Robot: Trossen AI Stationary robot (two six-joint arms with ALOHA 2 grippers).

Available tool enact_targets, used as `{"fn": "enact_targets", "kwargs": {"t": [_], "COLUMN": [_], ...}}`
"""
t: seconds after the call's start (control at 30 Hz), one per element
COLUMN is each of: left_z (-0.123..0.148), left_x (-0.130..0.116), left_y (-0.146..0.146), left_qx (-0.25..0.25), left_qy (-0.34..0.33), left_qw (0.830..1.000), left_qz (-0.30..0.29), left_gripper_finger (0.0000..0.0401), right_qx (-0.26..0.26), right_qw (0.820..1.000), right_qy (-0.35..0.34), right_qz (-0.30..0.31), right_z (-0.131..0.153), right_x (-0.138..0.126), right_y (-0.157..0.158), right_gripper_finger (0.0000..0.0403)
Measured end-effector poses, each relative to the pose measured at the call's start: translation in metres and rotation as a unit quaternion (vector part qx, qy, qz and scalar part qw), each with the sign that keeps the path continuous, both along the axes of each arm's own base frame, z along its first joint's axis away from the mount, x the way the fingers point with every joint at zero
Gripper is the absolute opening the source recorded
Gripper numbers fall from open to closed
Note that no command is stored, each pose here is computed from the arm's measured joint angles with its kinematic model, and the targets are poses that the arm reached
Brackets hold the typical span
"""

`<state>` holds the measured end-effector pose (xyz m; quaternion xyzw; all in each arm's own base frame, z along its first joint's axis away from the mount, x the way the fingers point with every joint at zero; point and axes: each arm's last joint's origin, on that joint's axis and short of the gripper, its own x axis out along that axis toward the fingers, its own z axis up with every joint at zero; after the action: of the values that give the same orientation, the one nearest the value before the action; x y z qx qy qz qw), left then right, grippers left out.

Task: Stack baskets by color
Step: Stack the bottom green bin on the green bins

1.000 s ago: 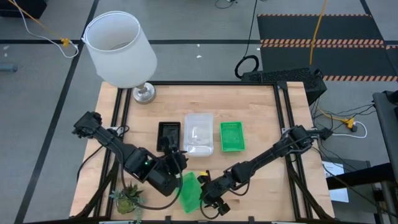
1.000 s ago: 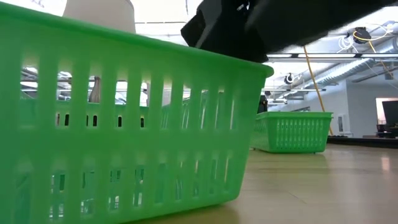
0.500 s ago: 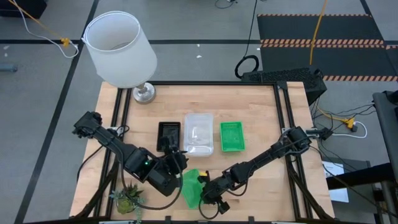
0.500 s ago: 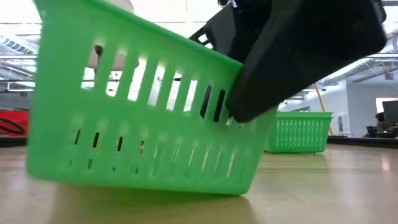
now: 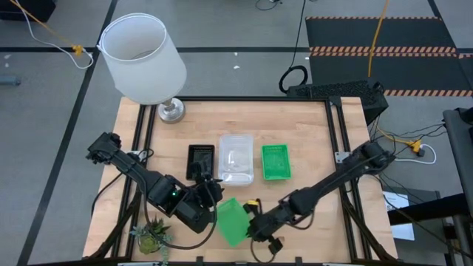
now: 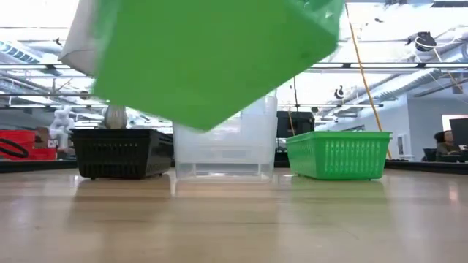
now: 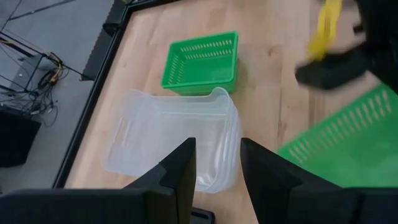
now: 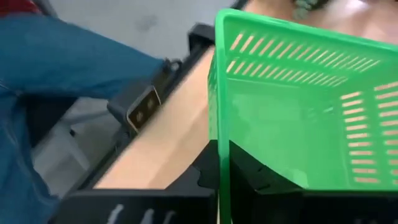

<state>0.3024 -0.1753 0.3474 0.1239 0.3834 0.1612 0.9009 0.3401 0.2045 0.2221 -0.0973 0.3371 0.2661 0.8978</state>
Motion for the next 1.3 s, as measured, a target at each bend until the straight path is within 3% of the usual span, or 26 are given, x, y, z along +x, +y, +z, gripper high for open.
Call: {"fn": "enact_targets", "kwargs": {"t": [0.2,0.5,0.9,1.1,1.3], "left_z": [0.0,0.001,0.001,0.0,0.0], "left_x": [0.0,0.001,0.001,0.001,0.001], "left_y": [0.0,0.0,0.0,0.0,0.0], "left_qx": [0.002,0.0,-0.007,-0.01,-0.012], "left_qy": [-0.004,-0.008,-0.012,-0.013,-0.014], "left_qw": [1.0,1.0,1.0,1.0,1.0], "left_qz": [0.002,0.004,0.011,0.013,0.015], "left_gripper_finger": [0.0127,0.0127,0.0127,0.0127,0.0127], "right_qx": [-0.057,-0.097,-0.135,-0.177,-0.225], "right_qw": [0.997,0.988,0.979,0.963,0.946], "right_qy": [-0.001,-0.018,-0.003,-0.007,0.011], "right_qz": [-0.052,-0.117,-0.151,-0.205,-0.233], "right_z": [0.031,0.064,0.079,0.088,0.075], "right_x": [-0.032,-0.068,-0.091,-0.105,-0.116], "right_y": [-0.002,-0.01,-0.027,-0.043,-0.059], "right_gripper_finger": [0.0003,0.0004,0.0004,0.0004,0.0004]}}
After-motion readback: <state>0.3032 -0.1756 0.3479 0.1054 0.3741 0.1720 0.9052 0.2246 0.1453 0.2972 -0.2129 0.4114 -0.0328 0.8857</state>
